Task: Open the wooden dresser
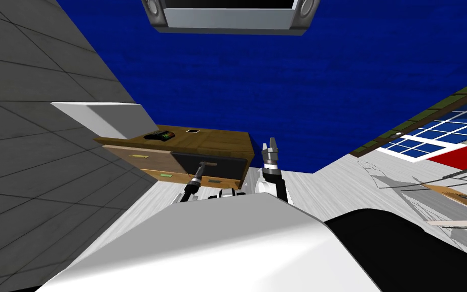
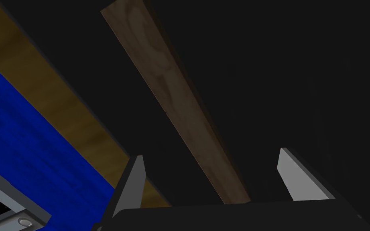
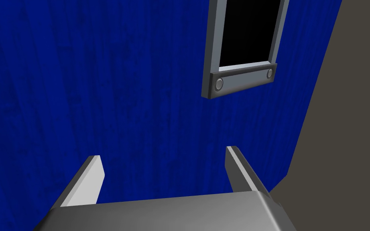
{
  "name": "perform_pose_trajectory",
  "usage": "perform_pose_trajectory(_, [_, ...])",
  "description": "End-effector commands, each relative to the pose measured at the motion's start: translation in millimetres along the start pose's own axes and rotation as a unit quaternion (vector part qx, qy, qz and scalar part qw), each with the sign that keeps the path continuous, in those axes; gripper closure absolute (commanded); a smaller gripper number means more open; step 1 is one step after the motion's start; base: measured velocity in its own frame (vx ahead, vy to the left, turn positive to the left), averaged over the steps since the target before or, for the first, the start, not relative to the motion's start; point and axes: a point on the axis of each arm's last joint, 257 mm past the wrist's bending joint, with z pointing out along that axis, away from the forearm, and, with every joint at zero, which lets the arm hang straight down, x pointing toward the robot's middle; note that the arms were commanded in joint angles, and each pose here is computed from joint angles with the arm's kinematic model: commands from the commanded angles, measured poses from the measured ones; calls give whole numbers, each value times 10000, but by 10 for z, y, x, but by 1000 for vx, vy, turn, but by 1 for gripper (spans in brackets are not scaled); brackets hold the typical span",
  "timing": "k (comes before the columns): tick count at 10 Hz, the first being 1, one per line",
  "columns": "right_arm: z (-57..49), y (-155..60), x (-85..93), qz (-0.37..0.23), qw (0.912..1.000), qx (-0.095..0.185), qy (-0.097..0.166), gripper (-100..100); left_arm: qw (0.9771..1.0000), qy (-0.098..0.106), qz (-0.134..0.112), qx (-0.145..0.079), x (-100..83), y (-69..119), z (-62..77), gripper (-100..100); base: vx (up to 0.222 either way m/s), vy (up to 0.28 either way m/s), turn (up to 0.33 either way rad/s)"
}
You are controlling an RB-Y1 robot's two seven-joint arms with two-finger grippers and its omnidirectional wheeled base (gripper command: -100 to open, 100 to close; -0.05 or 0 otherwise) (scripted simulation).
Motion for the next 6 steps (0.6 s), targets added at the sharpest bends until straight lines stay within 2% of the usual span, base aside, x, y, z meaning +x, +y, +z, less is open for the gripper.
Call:
perform_pose_trajectory(1, [0, 0, 0, 0, 10000, 0, 0, 0, 10000, 8, 5, -18, 2, 15, -2, -100, 0, 0, 0])
perform_pose_trajectory(2, [0, 0, 0, 0, 10000, 0, 0, 0, 10000, 7, 4, -16, 2, 13, -2, 100, 0, 0, 0])
perform_pose_trajectory(3, [0, 0, 0, 0, 10000, 0, 0, 0, 10000, 29, 4, -6, 6, -10, -43, 100, -118, 45, 36])
perform_pose_trajectory(6, [1, 0, 1, 1, 10000, -1, 0, 0, 10000, 62, 0, 9, 15, -45, -104, 100, -204, 34, 26])
